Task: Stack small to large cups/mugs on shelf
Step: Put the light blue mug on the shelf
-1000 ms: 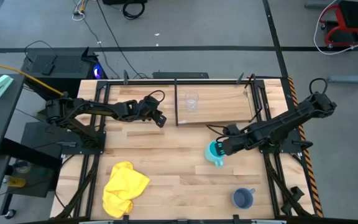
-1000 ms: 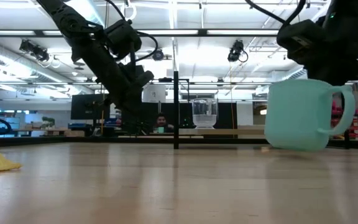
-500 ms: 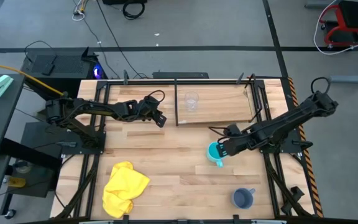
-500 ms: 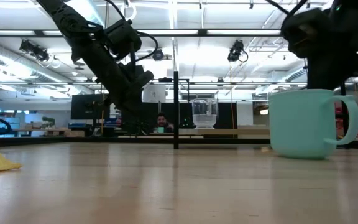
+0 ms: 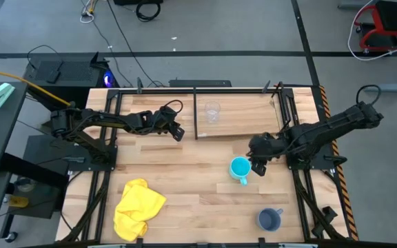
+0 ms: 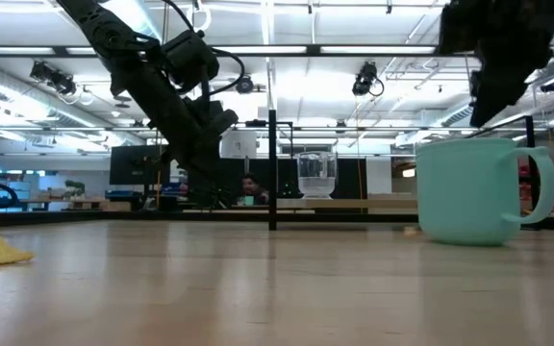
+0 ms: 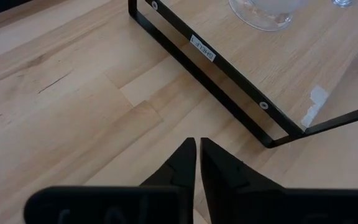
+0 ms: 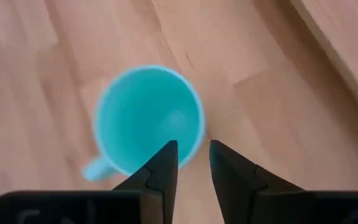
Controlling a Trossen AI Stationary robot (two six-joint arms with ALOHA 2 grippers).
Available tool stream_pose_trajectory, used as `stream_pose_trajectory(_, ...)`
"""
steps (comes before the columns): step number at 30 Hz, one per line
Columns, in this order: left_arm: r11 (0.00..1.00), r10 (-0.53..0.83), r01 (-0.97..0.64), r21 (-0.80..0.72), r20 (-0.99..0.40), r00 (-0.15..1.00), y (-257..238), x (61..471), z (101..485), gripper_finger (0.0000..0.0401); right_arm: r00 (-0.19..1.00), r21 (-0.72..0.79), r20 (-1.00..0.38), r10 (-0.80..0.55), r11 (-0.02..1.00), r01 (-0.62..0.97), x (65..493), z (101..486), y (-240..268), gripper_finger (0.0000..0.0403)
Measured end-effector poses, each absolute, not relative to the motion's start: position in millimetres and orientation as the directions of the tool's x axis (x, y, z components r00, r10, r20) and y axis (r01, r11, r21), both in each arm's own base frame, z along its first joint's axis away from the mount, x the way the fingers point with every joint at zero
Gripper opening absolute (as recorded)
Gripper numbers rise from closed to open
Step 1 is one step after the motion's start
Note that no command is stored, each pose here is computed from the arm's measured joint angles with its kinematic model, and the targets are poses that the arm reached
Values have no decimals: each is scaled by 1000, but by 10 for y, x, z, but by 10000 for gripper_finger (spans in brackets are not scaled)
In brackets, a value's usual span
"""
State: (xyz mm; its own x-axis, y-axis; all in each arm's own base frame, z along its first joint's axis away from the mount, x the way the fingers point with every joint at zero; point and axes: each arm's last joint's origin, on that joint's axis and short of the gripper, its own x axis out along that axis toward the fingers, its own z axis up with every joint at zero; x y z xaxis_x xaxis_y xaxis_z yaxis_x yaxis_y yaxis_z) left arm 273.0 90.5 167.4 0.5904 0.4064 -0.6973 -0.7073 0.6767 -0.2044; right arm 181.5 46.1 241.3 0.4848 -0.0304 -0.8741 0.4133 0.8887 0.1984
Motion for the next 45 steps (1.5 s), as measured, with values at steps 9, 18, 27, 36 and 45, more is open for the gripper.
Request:
stream_pose_trajectory(9,693,385,-689,-214,-698,604,806,2760,1673,30,378,29,-925,-46,982,189,1973,2245,233,101)
stream_pose_trajectory(18,718,366,-664,-209,-698,615,721,2783,1673,37,427,51,-904,-6,991,122,2041,2258,212,101)
stream_pose_trajectory(27,718,366,-664,-209,-698,615,722,2782,1672,36,426,80,-904,31,992,98,2142,2186,235,100)
stream_pose_trajectory(36,718,366,-664,-208,-698,615,723,2783,1673,39,387,73,-921,37,994,78,2250,2050,250,100)
stream_pose_trajectory(45,718,366,-664,-208,-698,615,723,2782,1673,31,366,77,-930,40,993,87,2327,1951,260,86)
